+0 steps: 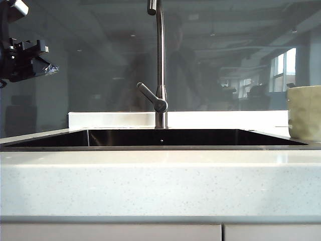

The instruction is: Pick up the mug next to the sink, go to the faucet to get some water, pour the water into the sink, and finally put the mug back to its place.

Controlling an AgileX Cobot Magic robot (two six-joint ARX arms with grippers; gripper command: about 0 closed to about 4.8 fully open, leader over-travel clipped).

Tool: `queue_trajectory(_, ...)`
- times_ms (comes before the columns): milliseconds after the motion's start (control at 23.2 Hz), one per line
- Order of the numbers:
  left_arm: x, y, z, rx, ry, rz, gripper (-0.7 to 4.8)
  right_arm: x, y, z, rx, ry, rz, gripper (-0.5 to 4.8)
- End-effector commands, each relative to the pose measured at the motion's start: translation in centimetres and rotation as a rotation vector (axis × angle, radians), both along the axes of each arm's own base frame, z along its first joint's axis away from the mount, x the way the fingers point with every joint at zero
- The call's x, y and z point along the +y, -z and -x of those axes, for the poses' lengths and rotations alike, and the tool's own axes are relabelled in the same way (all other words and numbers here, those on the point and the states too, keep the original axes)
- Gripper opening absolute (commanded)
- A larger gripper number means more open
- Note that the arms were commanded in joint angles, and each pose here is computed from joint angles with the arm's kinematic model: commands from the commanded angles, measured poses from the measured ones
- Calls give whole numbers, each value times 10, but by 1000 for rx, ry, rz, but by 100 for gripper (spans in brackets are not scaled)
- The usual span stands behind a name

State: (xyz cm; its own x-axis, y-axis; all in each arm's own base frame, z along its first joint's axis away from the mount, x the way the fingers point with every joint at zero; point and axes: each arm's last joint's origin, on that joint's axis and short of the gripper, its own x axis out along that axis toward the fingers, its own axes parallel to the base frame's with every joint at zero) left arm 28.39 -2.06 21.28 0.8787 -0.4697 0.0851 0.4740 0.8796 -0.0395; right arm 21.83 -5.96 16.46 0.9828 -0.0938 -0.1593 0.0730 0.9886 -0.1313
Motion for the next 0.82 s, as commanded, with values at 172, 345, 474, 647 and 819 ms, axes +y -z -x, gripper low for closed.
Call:
queue_trajectory(172, 0, -3, 0, -26, 5, -2, -6, -1, 5, -6, -29, -8, -5, 157)
queue_trajectory(345, 0, -3, 0, -26, 5, -2, -6, -2, 5, -7, -42, -8, -1, 157)
queue_trajectory(474, 0, -3, 0, -26, 5, -2, -6, -2, 3, -7, -58, -7, 4, 153)
queue_trajectory(647, 0, -3, 0, -26, 5, -2, -6, -2, 3, -7, -62, -7, 5, 132)
queue_trajectory(819, 0, -3, 0, -26, 5, -2, -6, -2, 3, -7, -62, -7, 5, 71)
